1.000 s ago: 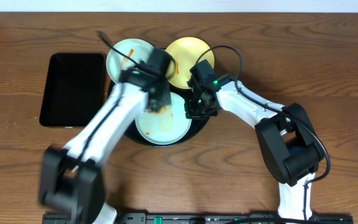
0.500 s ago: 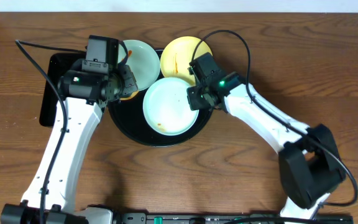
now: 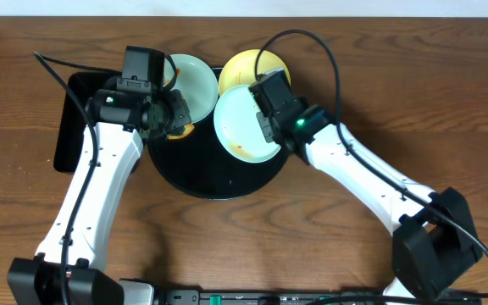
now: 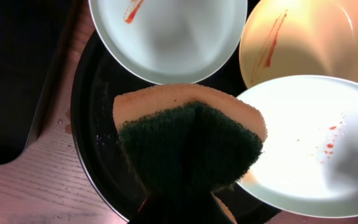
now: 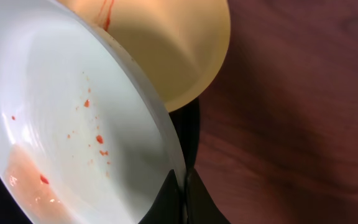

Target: Clean dirty plates on tray and stack at the side

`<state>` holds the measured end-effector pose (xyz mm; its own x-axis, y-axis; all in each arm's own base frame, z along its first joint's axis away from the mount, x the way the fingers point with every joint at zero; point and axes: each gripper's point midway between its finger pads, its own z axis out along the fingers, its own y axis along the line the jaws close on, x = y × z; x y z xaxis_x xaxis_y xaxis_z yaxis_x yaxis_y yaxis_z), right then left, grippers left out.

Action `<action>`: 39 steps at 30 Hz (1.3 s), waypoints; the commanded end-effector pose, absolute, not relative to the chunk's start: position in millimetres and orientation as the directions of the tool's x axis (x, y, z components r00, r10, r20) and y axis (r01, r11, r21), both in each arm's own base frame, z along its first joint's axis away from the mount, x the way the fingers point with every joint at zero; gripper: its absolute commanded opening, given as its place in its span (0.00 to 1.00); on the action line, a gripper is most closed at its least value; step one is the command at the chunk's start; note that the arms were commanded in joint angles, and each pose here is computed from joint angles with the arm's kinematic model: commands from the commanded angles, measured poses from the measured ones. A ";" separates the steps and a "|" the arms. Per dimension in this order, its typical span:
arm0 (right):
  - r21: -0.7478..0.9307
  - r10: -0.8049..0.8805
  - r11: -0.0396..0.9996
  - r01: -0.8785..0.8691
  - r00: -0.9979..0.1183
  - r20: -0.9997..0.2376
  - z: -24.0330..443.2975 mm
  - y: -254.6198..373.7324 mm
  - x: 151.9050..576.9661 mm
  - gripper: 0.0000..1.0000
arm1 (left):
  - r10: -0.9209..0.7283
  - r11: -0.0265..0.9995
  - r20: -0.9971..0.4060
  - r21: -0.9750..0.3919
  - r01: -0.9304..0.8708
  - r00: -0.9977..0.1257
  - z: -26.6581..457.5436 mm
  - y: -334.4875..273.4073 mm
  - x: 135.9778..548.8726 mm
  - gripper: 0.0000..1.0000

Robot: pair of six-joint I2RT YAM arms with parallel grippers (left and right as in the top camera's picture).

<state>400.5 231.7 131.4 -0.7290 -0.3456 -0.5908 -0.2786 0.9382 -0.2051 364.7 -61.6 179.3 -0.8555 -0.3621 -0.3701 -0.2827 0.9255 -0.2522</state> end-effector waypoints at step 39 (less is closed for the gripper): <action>-0.039 -0.470 0.847 -0.530 -0.713 -0.520 112.7 329.2 313.8 0.01 | -0.317 0.936 -0.290 -0.249 -0.249 -0.903 168.6 -55.6 346.4 0.08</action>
